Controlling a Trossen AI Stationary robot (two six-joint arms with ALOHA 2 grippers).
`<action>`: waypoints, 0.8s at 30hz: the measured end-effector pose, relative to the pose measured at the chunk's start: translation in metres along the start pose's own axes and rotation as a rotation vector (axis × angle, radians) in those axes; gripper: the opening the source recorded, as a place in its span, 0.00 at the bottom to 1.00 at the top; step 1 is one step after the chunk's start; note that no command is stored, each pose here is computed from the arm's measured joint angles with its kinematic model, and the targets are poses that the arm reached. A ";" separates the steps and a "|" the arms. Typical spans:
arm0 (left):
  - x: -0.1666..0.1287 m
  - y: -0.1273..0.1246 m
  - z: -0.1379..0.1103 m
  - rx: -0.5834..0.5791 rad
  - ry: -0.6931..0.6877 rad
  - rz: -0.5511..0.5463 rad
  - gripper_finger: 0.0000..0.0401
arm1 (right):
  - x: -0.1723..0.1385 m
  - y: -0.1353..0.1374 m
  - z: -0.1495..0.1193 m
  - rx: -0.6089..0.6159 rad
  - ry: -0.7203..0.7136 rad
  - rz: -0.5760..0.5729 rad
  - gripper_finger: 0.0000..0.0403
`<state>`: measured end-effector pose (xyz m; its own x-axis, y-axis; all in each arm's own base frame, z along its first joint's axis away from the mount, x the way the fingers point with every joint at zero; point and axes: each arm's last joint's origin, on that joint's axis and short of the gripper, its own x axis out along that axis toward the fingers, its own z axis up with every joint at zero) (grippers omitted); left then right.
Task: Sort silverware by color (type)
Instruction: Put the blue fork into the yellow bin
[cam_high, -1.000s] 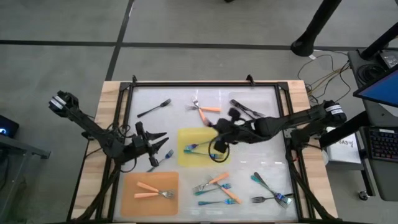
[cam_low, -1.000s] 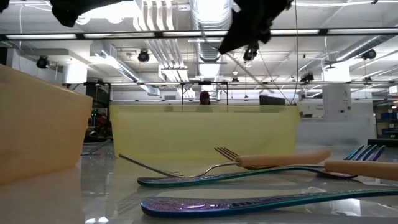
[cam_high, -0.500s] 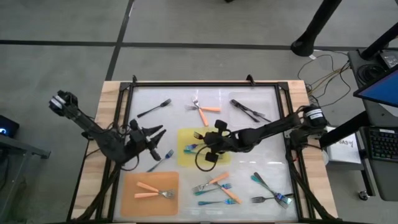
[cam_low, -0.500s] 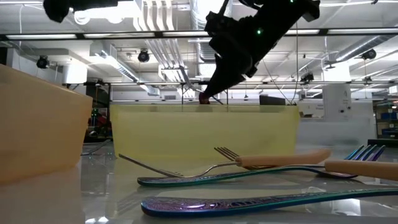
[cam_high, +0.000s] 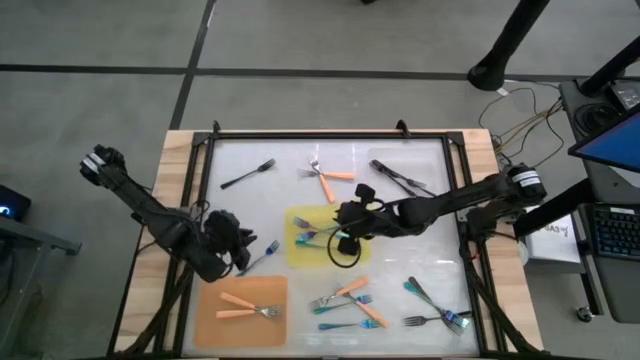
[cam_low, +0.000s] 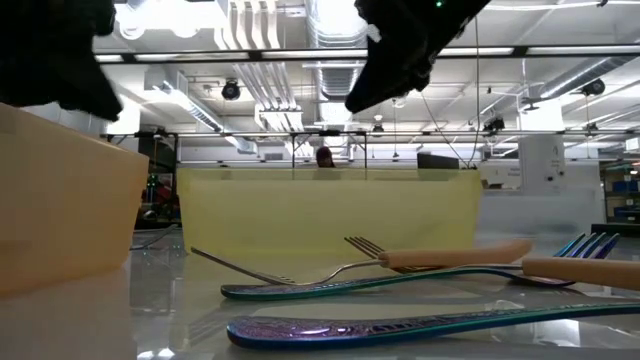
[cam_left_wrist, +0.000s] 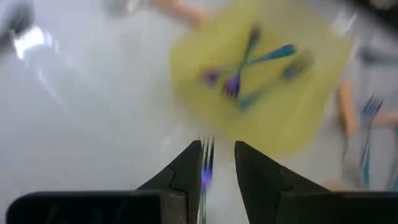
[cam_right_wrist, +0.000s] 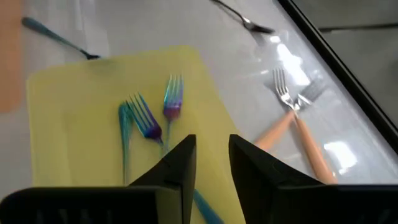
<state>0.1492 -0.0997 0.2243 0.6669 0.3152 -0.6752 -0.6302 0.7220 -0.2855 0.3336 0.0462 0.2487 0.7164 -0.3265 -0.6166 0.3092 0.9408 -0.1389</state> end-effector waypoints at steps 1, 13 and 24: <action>0.001 -0.001 -0.002 -0.005 0.048 -0.001 0.19 | -0.005 -0.002 0.000 0.005 0.012 -0.002 0.21; 0.013 -0.004 -0.016 -0.038 0.251 0.030 0.19 | -0.051 -0.026 0.002 0.063 0.021 -0.006 0.22; 0.032 -0.009 -0.031 -0.043 0.400 0.129 0.27 | -0.050 -0.028 -0.012 0.046 0.048 -0.013 0.22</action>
<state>0.1639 -0.1157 0.1840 0.3796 0.1310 -0.9158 -0.7200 0.6635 -0.2035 0.2815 0.0370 0.2745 0.6816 -0.3331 -0.6515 0.3474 0.9309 -0.1126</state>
